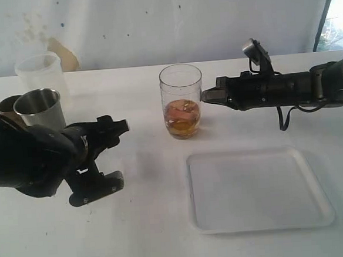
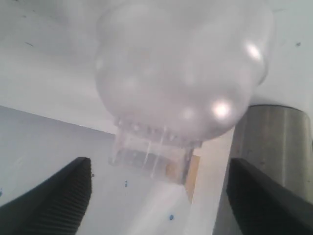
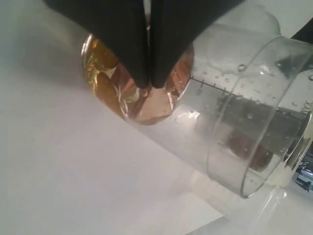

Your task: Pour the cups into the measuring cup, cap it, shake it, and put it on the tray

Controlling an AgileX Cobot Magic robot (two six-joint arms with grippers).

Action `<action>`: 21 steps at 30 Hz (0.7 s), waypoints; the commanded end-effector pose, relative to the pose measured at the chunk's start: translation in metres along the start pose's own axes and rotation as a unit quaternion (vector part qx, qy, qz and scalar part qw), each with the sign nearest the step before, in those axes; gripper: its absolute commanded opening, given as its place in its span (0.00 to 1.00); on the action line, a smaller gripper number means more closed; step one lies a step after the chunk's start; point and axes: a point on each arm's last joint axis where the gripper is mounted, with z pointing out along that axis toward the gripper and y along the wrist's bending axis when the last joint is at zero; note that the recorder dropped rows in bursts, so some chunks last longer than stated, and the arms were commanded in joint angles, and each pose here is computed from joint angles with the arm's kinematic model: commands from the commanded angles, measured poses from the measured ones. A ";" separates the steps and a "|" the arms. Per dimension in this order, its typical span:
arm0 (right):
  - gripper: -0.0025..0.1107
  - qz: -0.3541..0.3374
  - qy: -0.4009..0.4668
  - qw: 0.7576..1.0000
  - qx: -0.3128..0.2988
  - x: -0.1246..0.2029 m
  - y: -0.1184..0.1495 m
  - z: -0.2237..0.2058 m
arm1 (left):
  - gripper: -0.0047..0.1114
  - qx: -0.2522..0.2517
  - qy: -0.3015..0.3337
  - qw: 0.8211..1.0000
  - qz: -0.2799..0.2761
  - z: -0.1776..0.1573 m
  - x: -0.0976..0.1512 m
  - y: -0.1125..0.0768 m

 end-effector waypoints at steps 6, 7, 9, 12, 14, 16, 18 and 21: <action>0.02 -0.003 0.005 1.000 -0.015 0.000 0.004 0.001 | 0.72 0.036 0.071 0.986 -0.145 -0.003 0.011 -0.008; 0.02 -0.003 0.005 1.000 -0.015 0.000 0.004 0.001 | 0.72 0.042 0.090 0.978 -0.185 -0.003 0.014 -0.010; 0.02 -0.003 0.005 1.000 -0.015 0.000 0.004 0.001 | 0.70 0.048 0.119 0.966 -0.225 -0.005 0.019 -0.013; 0.02 -0.001 0.008 1.000 -0.017 0.001 0.004 0.001 | 0.64 0.037 0.097 0.954 -0.280 -0.015 0.024 -0.011; 0.02 -0.001 0.009 1.000 -0.019 0.001 0.004 0.001 | 0.56 0.029 0.054 0.941 -0.333 -0.025 0.025 -0.009; 0.02 0.001 0.009 1.000 -0.018 0.001 0.004 0.001 | 0.47 0.008 -0.019 0.907 -0.422 -0.041 0.027 -0.004; 0.02 0.001 0.009 1.000 -0.018 0.001 0.004 0.001 | 0.45 -0.008 -0.063 0.875 -0.481 -0.052 0.030 0.000; 0.02 0.001 0.010 1.000 -0.018 0.001 0.004 0.001 | 0.45 -0.040 -0.144 0.787 -0.599 -0.070 0.037 0.007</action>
